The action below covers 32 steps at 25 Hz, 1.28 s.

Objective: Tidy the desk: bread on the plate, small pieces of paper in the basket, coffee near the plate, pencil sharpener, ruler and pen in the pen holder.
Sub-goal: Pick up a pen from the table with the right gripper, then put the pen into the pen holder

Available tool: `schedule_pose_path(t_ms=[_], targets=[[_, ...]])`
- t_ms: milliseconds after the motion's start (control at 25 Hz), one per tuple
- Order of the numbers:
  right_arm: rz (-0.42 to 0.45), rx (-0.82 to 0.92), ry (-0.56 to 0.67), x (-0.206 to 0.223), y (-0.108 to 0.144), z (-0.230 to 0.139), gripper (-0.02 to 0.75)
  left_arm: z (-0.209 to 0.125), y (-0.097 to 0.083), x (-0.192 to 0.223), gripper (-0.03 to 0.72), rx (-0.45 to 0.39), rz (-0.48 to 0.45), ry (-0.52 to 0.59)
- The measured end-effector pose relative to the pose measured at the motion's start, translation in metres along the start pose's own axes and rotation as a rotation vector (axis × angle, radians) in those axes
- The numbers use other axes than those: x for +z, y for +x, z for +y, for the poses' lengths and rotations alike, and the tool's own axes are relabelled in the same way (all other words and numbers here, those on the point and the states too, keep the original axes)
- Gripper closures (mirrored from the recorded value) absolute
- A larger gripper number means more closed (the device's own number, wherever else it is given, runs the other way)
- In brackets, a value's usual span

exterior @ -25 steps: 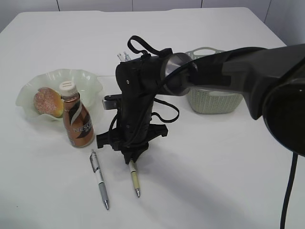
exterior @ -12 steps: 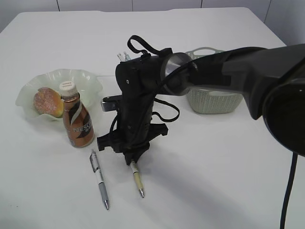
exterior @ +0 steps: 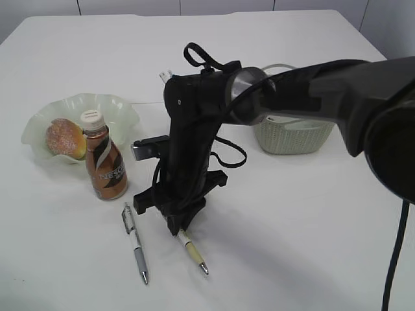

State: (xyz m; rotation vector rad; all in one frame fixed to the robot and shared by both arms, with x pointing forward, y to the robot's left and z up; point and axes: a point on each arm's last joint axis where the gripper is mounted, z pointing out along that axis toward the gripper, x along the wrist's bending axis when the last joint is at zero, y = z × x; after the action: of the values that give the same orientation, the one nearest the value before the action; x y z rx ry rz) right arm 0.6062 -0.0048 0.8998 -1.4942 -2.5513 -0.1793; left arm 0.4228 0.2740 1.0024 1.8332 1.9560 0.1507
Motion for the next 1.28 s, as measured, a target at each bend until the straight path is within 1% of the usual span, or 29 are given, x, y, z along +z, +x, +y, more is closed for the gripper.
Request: schedule_pose_path(t_ms=[120, 280, 480, 720, 920, 1000, 1080, 1160, 1240, 1280], targets=[[0.022, -0.046, -0.02, -0.013, -0.003, 0.0, 0.679, 0.0, 0.0, 0.0, 0.255, 0.0, 0.0, 0.0], [0.107, -0.063, -0.08, -0.039, -0.018, 0.003, 0.68, 0.0, 0.0, 0.0, 0.255, 0.0, 0.0, 0.0], [0.224, -0.066, -0.174, -0.074, -0.05, 0.005, 0.68, 0.0, 0.0, 0.0, 0.255, 0.0, 0.0, 0.0], [0.386, -0.041, -0.346, -0.119, -0.088, 0.004, 0.68, 0.0, 0.0, 0.0, 0.255, 0.0, 0.0, 0.004], [0.552, -0.01, -0.531, -0.146, -0.118, 0.006, 0.68, -0.003, 0.0, 0.0, 0.255, 0.0, -0.002, 0.029], [0.585, 0.005, -0.628, -0.155, -0.131, 0.008, 0.68, -0.004, 0.0, 0.0, 0.255, 0.0, -0.003, 0.039], [0.602, 0.01, -0.744, -0.165, -0.143, 0.012, 0.68, -0.005, 0.0, 0.0, 0.255, 0.0, -0.004, 0.059], [0.598, 0.009, -0.86, -0.174, -0.153, 0.016, 0.68, -0.007, -0.001, 0.0, 0.255, 0.0, -0.006, 0.076], [0.575, 0.0, -0.976, -0.181, -0.157, 0.021, 0.68, -0.008, -0.001, 0.0, 0.255, 0.0, -0.007, 0.087], [0.579, -0.002, -1.026, -0.185, -0.158, 0.023, 0.68, -0.008, -0.001, 0.0, 0.255, 0.0, -0.007, 0.089]])
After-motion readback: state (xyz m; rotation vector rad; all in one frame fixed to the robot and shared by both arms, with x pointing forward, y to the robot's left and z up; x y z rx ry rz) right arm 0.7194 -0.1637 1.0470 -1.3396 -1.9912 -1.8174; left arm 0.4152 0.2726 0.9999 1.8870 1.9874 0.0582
